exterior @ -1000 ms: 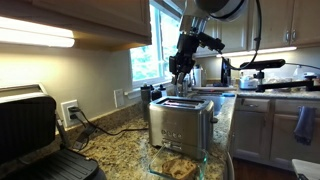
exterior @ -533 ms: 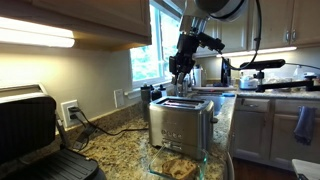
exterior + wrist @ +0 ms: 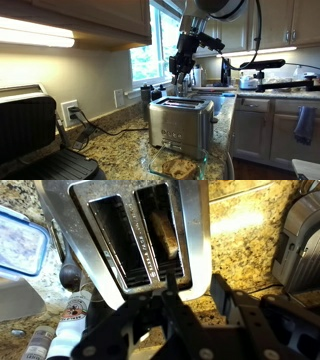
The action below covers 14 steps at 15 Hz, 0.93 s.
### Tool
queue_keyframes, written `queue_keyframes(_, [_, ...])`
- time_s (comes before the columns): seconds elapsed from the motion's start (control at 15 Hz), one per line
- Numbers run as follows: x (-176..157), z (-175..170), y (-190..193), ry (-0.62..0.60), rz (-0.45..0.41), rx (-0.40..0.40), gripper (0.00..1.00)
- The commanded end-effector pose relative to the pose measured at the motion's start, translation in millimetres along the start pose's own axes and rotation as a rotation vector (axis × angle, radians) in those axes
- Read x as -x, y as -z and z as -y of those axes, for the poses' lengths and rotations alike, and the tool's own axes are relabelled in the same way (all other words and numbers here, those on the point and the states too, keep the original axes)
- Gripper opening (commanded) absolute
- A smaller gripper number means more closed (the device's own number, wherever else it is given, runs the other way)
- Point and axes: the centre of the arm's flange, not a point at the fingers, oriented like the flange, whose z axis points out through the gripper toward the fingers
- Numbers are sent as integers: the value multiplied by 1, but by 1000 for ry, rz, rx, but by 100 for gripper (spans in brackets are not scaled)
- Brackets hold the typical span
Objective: Put the slice of bread in the toaster then push down the lever
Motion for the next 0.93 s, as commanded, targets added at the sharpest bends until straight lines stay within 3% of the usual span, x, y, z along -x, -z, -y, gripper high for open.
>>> queue_keyframes(0.0, [0, 1, -1, 3, 0, 1, 68])
queue_keyframes(0.33, [-4, -1, -4, -2, -4, 3, 98])
queue_keyframes(0.87, [-18, -13, -18, -24, 12, 9, 100])
